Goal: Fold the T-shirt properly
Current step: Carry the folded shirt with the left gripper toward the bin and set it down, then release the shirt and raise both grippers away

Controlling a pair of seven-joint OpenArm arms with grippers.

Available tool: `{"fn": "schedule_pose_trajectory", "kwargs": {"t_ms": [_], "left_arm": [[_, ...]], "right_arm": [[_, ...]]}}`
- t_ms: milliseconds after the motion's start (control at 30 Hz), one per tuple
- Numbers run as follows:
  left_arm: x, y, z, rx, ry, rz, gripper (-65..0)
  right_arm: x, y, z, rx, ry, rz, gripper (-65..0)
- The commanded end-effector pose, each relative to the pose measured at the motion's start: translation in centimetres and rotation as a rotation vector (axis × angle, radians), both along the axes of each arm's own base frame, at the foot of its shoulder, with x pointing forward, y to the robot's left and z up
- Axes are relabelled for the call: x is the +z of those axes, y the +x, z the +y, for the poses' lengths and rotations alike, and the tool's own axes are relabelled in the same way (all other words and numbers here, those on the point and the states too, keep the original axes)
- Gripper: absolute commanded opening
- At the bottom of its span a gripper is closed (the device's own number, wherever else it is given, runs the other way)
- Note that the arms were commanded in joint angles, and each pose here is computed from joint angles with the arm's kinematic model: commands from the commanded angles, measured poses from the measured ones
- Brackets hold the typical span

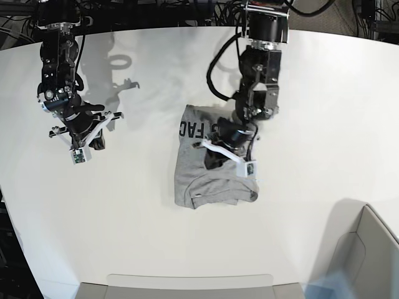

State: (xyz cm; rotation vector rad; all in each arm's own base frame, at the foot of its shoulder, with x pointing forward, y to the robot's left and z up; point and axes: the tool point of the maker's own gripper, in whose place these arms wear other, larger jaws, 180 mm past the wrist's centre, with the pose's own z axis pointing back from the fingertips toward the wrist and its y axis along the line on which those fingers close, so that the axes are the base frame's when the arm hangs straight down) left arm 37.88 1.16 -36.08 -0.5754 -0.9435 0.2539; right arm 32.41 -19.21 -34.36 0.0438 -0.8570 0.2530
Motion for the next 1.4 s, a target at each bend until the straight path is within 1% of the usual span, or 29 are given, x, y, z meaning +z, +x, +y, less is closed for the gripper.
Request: {"fn": "schedule_pose_trajectory", "kwargs": {"t_ms": [0,100,233,300,367,467,533,600,700,767,833,900,967,1067,1133,1233,1367], "left_arm": [[1.9,1.6,0.6,0.027,0.01,-0.084,-58.6],[0.0,1.1,-1.6,-0.019,0.017,-0.054,-58.6],[-6.2,0.0,-1.6,0.007,0.039,0.062,-58.6],[-8.3,-0.3,-1.4,0.017,0.053,0.104,-58.6],[-10.3,-1.1,0.6,0.024,0.098,0.139,-58.6],[-11.6,-2.6,3.1,0.038,0.142,0.163,-58.6],[-12.1,-3.3,6.4,0.045,0.202,0.171,-58.6],[-12.5,-4.0,9.3,0.042,0.255,0.202,-58.6],[-12.5,-4.8,14.5,0.115,0.294,0.237,-58.6],[-12.2,-5.1,18.0,0.172,0.319,0.246,-58.6],[-11.7,-5.2,21.5,0.21,0.364,0.244,-58.6],[-10.9,-5.2,24.5,0.232,0.416,0.239,-58.6],[-9.9,-5.0,26.5,0.237,0.458,0.224,-58.6],[-6.4,-3.4,26.8,0.224,0.489,0.129,-58.6],[-4.5,-3.4,25.7,0.185,0.495,0.104,-58.6],[-0.5,-3.0,24.5,0.151,0.507,0.042,-58.6],[3.3,-4.1,24.6,0.153,0.521,0.006,-58.6]], "right_arm": [[1.3,0.5,-0.4,0.001,-0.002,-0.045,-65.0],[0.9,-0.1,-1.5,-0.017,-0.015,-0.029,-65.0],[0.3,-0.8,-1.5,-0.017,-0.017,-0.011,-65.0],[0.3,-0.8,-1.5,-0.017,-0.015,-0.011,-65.0],[0.2,-0.9,-1.5,-0.019,-0.015,-0.007,-65.0],[0.3,-0.9,-1.8,-0.02,-0.022,-0.009,-65.0],[0.4,-0.8,-1.8,-0.02,-0.022,-0.011,-65.0],[0.2,-0.9,-1.6,-0.017,-0.02,-0.006,-65.0],[0.1,-1.0,-1.4,-0.015,-0.015,-0.003,-65.0],[0.0,-1.0,-1.3,-0.015,-0.012,-0.002,-65.0],[-0.1,-1.0,-1.1,-0.017,-0.006,0.0,-65.0],[-0.1,-1.0,-1.1,-0.017,-0.003,0.0,-65.0],[-0.1,-1.1,-1.0,-0.017,-0.002,0.0,-65.0],[0.0,-1.1,-0.9,-0.016,0.0,-0.003,-65.0],[0.3,-1.4,-0.6,-0.006,-0.001,-0.012,-65.0],[1.8,-1.6,0.1,0.017,-0.006,-0.051,-65.0],[3.7,-2.8,1.2,0.053,-0.015,-0.096,-65.0]]}}
